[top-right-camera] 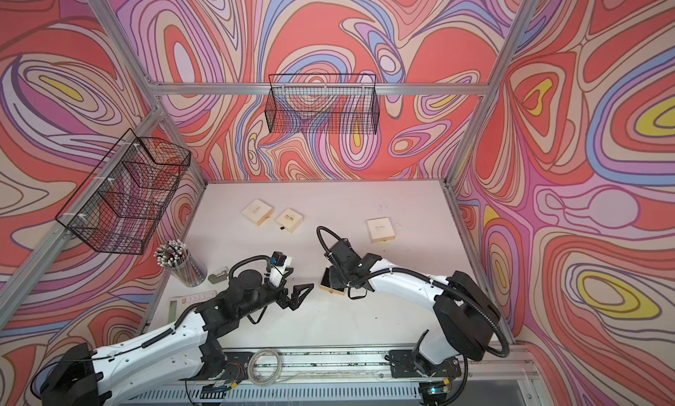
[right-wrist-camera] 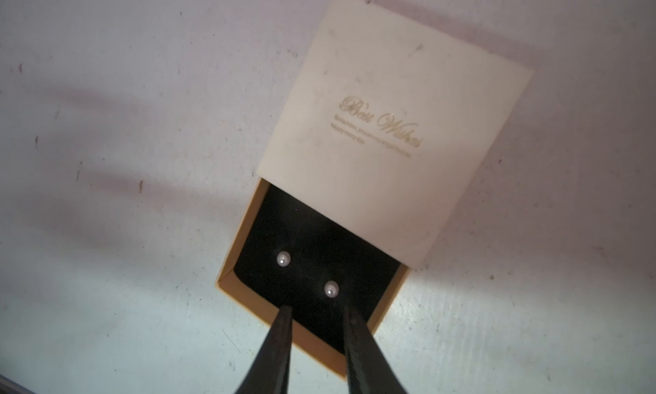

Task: Take out the earrings from the drawer-style jewelry box
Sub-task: Pick up the earring from the drawer.

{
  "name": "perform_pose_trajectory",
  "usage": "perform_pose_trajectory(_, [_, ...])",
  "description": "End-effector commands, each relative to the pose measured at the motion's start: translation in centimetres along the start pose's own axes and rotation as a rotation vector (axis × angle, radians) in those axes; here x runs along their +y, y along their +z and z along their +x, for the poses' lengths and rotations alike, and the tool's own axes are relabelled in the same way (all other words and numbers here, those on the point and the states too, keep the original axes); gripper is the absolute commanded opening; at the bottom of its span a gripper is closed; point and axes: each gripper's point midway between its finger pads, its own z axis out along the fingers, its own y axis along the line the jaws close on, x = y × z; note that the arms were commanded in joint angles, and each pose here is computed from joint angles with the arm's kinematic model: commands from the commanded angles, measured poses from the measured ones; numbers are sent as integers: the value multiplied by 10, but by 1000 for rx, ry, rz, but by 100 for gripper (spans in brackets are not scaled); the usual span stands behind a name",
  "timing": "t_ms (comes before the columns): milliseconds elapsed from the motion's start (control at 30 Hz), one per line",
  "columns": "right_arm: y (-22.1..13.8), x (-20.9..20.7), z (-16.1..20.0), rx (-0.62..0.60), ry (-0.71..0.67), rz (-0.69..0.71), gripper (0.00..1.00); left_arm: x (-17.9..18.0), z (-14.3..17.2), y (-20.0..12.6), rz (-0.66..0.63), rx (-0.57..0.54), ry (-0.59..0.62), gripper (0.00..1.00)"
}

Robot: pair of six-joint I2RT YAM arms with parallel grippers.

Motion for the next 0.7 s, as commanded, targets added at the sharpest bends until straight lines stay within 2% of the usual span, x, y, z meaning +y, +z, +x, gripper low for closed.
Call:
perform_pose_trajectory(0, [3,0,-2,-13,14,22,27,-1,-3,1,3,-14,17,100])
perform_pose_trajectory(667, [26,-4,12,44,10,45,21,-1,1,7,3,20,1,100])
